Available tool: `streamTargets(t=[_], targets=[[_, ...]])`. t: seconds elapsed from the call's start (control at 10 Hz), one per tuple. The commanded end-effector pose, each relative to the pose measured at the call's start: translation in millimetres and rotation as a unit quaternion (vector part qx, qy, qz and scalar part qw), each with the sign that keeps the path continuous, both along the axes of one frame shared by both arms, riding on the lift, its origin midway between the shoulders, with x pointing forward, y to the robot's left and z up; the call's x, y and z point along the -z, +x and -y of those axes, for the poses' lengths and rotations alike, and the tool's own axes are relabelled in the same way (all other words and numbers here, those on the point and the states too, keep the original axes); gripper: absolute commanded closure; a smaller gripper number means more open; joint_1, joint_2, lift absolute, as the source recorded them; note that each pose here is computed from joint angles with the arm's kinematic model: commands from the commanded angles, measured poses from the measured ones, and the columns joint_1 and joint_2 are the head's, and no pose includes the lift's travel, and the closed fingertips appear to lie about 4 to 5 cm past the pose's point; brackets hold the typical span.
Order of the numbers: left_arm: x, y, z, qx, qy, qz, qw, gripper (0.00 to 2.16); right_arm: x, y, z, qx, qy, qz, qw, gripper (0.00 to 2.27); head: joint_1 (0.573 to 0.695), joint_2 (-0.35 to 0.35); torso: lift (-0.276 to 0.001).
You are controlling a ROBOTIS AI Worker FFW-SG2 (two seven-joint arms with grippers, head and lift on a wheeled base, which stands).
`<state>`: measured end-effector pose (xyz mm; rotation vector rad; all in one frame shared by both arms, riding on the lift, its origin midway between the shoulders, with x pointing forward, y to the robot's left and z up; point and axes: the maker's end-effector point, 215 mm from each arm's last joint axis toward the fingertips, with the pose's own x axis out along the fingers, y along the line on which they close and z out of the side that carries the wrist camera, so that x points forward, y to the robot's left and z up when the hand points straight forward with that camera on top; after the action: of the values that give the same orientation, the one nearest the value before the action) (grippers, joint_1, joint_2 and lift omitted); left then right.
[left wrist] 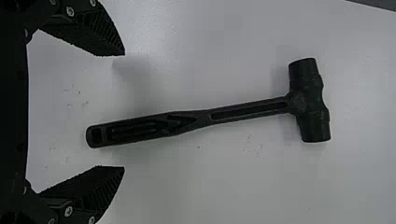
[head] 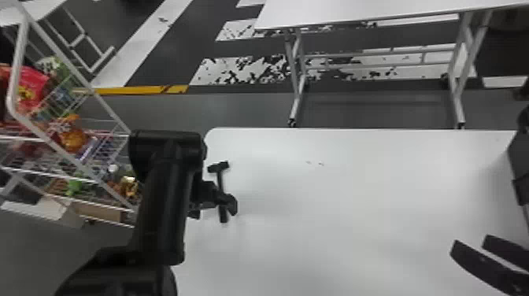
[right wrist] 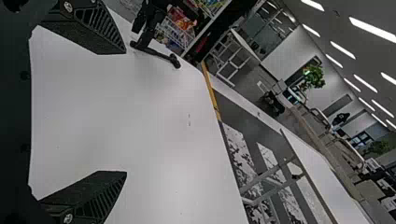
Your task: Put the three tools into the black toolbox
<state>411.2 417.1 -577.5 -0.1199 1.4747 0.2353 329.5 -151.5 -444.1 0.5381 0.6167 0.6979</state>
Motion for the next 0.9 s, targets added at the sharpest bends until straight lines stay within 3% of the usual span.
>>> streamTargets(t=[0.0,0.2,0.3,0.5,0.7,0.8], targets=[[-8.6,14.1,2.0,-0.009,-0.016,0.017,0.9997,0.14,1.5,4.2,-0.2,0.000,-0.002,0.000,1.000,0.08,0.695,0.350,-0.051],[-6.7,30.1,-0.7,-0.006,-0.021,0.032,0.9993,0.15,1.9,9.9,0.1,0.000,-0.003,0.001,1.000,0.08,0.695,0.350,-0.051],[-2.6,36.4,-3.1,0.000,-0.015,0.041,0.9991,0.25,4.8,11.6,0.3,0.001,-0.003,-0.002,1.000,0.08,0.695,0.350,-0.051],[-1.1,46.8,-5.5,0.006,-0.012,0.051,0.9986,0.81,6.2,16.4,0.5,0.001,-0.004,-0.003,1.000,0.08,0.695,0.350,-0.051],[0.2,46.4,-5.6,0.005,-0.012,0.048,0.9987,1.73,6.2,19.6,-0.9,0.000,-0.002,-0.004,1.000,0.08,0.695,0.350,-0.051],[0.2,46.4,-3.9,0.006,-0.013,0.048,0.9988,1.89,7.0,21.9,-1.8,-0.001,-0.001,-0.005,1.000,0.08,0.695,0.350,-0.051]])
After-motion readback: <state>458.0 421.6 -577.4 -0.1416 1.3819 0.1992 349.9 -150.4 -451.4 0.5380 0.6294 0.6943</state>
